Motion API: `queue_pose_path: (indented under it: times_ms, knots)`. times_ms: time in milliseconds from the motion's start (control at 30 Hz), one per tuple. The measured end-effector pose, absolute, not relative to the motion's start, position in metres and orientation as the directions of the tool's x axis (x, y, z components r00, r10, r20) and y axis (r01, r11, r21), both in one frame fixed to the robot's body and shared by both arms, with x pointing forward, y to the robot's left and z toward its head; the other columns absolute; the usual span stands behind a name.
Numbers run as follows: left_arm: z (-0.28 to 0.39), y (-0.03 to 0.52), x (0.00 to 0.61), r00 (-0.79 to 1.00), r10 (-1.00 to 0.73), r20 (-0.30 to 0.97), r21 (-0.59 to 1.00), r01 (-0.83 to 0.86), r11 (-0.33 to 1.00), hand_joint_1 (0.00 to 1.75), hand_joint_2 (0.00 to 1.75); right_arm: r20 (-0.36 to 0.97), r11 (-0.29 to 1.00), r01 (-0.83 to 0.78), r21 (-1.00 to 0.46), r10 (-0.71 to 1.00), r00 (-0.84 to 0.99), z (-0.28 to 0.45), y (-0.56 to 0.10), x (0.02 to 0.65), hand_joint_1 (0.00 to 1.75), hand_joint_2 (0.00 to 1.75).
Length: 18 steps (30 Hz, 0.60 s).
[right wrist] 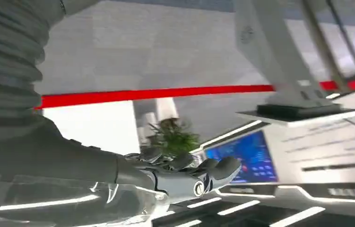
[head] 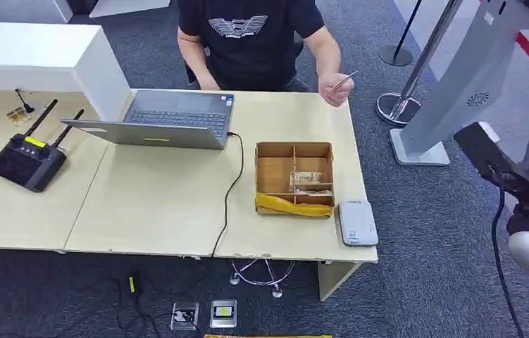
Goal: Pass the card to the sensor for recognition and then transmit it.
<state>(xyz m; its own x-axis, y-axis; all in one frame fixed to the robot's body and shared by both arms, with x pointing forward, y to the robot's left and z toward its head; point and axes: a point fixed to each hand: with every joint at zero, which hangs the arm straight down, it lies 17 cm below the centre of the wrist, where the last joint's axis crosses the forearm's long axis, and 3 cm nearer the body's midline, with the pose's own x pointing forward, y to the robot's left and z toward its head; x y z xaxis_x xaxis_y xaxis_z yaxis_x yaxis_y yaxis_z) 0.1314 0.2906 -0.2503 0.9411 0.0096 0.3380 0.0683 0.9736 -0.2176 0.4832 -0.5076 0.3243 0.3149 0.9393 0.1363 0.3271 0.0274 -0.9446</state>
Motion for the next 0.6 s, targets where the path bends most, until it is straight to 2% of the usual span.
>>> queue_pose_path:
  times_ms: [233, 400, 600]
  knots:
    - [-0.251, 0.288, 0.128, 0.943, -0.02, 0.333, -0.216, 0.097, 0.972, 0.0, 0.0, 0.111, 0.068, 0.377, -0.924, 0.989, 0.095, 0.361, -0.41, 0.485, 0.0, 1.75]
    - [-0.251, 0.287, 0.126, 0.943, -0.031, 0.331, -0.215, 0.107, 0.971, 0.0, 0.0, 0.101, 0.096, 0.346, -0.933, 0.995, -0.003, 0.352, -0.372, 0.487, 0.0, 1.75]
    - [-0.251, 0.285, 0.126, 0.943, -0.036, 0.332, -0.216, 0.114, 0.97, 0.0, 0.0, 0.141, 0.188, 0.334, -0.924, 0.977, -0.159, 0.34, -0.31, 0.488, 0.0, 1.75]
